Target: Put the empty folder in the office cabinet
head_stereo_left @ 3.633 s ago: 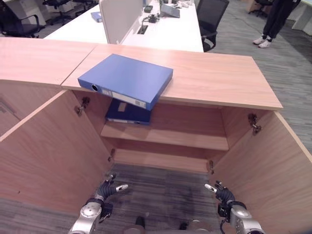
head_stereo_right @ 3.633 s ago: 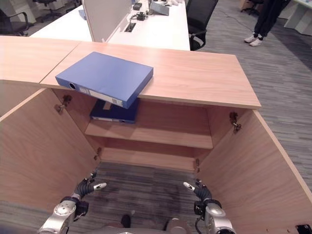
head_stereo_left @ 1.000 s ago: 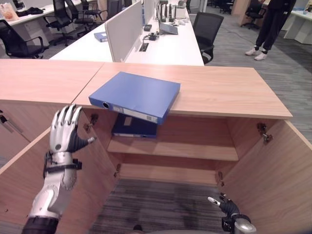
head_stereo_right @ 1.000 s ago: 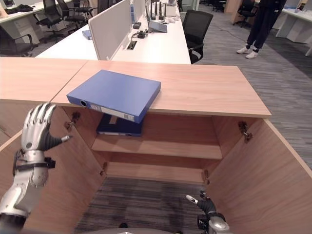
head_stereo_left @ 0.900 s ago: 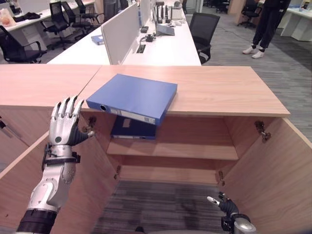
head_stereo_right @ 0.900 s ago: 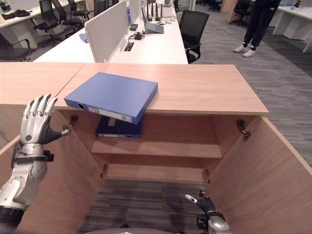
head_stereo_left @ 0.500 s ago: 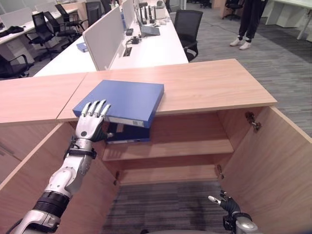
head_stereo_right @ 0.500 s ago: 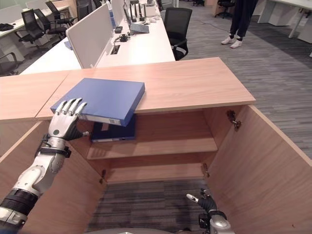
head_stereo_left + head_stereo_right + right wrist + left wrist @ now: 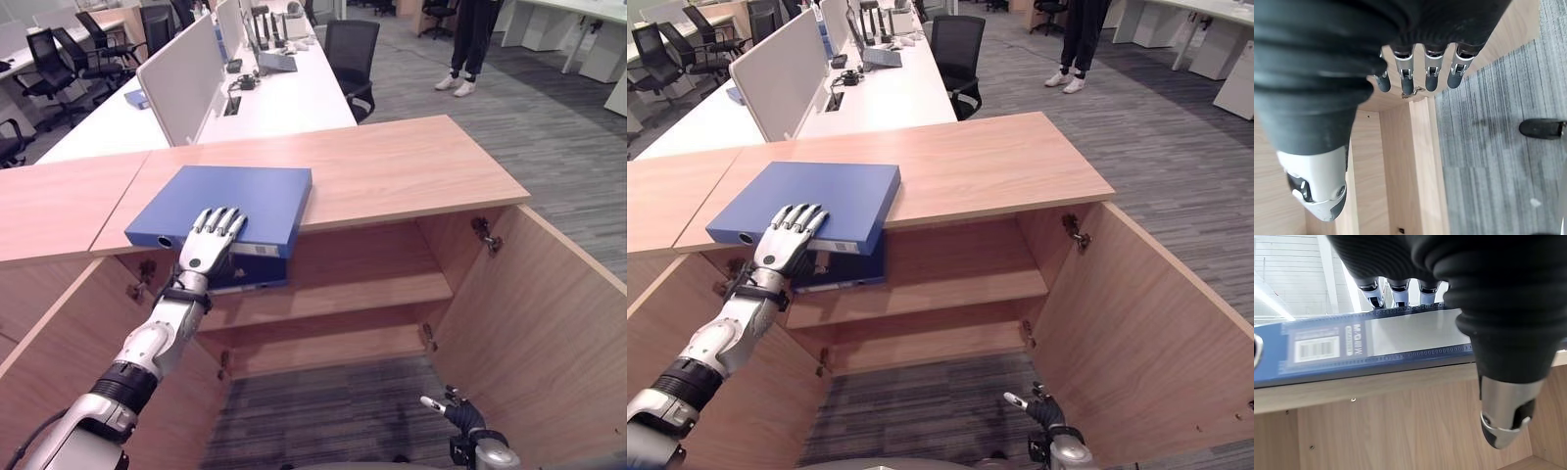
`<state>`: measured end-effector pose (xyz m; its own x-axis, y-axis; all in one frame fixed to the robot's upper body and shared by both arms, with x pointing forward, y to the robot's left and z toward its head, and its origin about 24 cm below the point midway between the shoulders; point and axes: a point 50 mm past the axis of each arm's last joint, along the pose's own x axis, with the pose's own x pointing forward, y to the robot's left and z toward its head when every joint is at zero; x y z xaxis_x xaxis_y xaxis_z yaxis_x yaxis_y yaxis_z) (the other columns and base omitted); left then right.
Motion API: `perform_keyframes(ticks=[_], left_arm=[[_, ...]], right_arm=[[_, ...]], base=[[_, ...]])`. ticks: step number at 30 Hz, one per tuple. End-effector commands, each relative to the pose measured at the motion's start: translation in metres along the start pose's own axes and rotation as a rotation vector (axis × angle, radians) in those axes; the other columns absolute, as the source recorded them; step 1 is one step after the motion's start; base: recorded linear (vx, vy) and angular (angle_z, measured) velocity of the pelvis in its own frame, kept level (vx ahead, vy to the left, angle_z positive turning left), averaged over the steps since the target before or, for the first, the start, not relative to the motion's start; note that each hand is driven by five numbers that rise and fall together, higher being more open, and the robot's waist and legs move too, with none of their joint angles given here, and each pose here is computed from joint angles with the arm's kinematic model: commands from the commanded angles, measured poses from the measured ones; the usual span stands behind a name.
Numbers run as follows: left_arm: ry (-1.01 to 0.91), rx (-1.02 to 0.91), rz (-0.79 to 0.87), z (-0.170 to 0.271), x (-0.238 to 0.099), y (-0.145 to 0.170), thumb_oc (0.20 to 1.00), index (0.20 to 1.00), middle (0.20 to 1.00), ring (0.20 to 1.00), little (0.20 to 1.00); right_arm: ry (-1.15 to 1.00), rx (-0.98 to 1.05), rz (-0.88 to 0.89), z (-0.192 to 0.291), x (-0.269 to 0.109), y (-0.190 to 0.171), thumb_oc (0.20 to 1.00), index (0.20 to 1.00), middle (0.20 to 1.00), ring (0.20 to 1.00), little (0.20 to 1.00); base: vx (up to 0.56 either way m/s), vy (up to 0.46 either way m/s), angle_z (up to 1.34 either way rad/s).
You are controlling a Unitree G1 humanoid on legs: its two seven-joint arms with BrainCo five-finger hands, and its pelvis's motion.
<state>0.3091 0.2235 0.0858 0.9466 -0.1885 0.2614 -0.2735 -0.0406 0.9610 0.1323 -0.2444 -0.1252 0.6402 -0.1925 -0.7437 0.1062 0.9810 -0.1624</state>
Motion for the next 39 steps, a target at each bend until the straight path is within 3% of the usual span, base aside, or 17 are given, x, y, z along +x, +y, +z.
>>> perform_keyframes(ticks=[1, 17, 18, 19, 20, 39], left_arm=[[0.0, 0.076, 0.14, -0.009, 0.039, 0.04, 1.0, 1.0, 1.0, 1.0, 1.0], [0.008, 0.058, 0.115, -0.003, 0.045, 0.033, 1.0, 1.0, 1.0, 1.0, 1.0], [0.011, 0.058, 0.109, -0.004, 0.045, 0.032, 0.849, 0.849, 0.849, 0.849, 0.849], [0.016, 0.056, 0.106, -0.004, 0.045, 0.031, 0.344, 0.344, 0.344, 0.344, 0.344], [0.021, 0.05, 0.102, -0.004, 0.044, 0.03, 0.2, 0.2, 0.2, 0.2, 0.2], [0.074, -0.062, 0.143, -0.006, 0.037, 0.032, 0.2, 0.2, 0.2, 0.2, 0.2]], right_arm=[[-0.117, -0.011, 0.006, 0.033, 0.01, 0.001, 1.0, 1.0, 1.0, 1.0, 1.0], [-0.118, -0.019, 0.003, 0.034, 0.01, 0.001, 1.0, 1.0, 1.0, 1.0, 1.0], [-0.122, -0.017, 0.004, 0.035, 0.01, 0.001, 1.0, 1.0, 1.0, 1.0, 1.0], [-0.123, -0.016, 0.004, 0.036, 0.01, 0.001, 1.0, 1.0, 1.0, 1.0, 1.0], [-0.124, -0.017, 0.001, 0.036, 0.01, 0.001, 1.0, 1.0, 1.0, 1.0, 1.0], [-0.126, 0.027, -0.004, 0.036, 0.01, 0.005, 1.0, 1.0, 1.0, 1.0, 1.0]], base=[[0.0, 0.019, -0.08], [0.0, 0.004, -0.02], [0.0, 0.0, 0.0], [0.0, 0.0, 0.0], [0.0, 0.014, -0.03], [0.0, 0.001, 0.0]])
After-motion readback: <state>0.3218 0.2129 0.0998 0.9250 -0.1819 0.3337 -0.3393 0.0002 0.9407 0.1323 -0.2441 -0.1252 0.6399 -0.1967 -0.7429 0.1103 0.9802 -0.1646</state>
